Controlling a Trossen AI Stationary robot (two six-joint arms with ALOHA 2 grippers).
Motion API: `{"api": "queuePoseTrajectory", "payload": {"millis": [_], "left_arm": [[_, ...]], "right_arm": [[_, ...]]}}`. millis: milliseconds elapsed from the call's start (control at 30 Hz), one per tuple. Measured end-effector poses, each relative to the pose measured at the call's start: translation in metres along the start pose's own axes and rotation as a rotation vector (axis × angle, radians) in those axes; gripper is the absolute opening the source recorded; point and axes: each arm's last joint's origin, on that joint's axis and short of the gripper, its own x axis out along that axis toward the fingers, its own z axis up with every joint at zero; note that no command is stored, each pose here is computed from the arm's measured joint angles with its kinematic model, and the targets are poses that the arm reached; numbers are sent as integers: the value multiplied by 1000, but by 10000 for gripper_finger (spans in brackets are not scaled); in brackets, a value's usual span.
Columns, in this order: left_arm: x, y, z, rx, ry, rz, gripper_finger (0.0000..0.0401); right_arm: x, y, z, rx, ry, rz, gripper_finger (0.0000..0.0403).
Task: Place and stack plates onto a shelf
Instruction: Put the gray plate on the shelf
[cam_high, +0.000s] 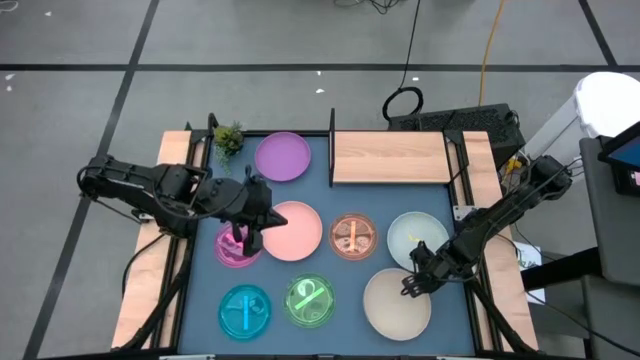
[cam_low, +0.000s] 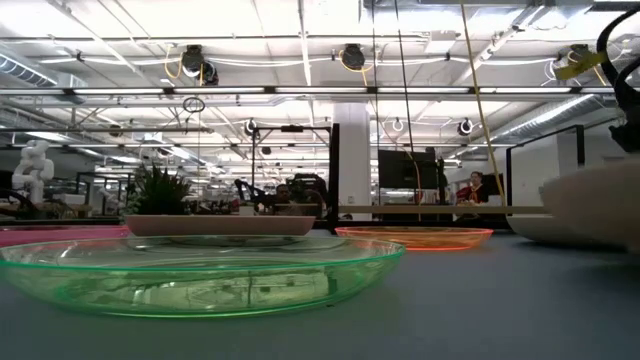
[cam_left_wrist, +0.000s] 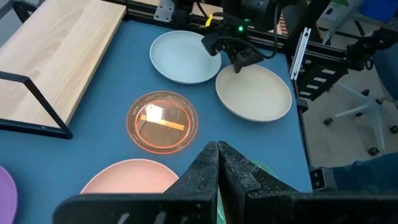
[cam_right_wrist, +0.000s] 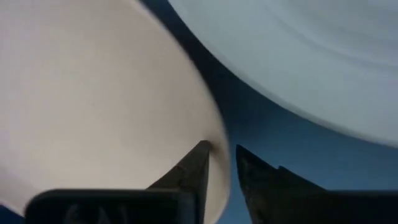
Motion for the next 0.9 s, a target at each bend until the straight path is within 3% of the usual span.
{"api": "queuePoseTrajectory", "payload": {"millis": [200,500,900], "left_arm": [[0,3,1,-14,-3,9,3],[1,5,2,-18,-6,19,3],[1,7,3,-18,-14,45,3]], "right_arm": [[1,2,-1,-6,12,41,7],[-2,13,-4,6,32,121,2],[-35,51,-22,-3,28,188,1]]}}
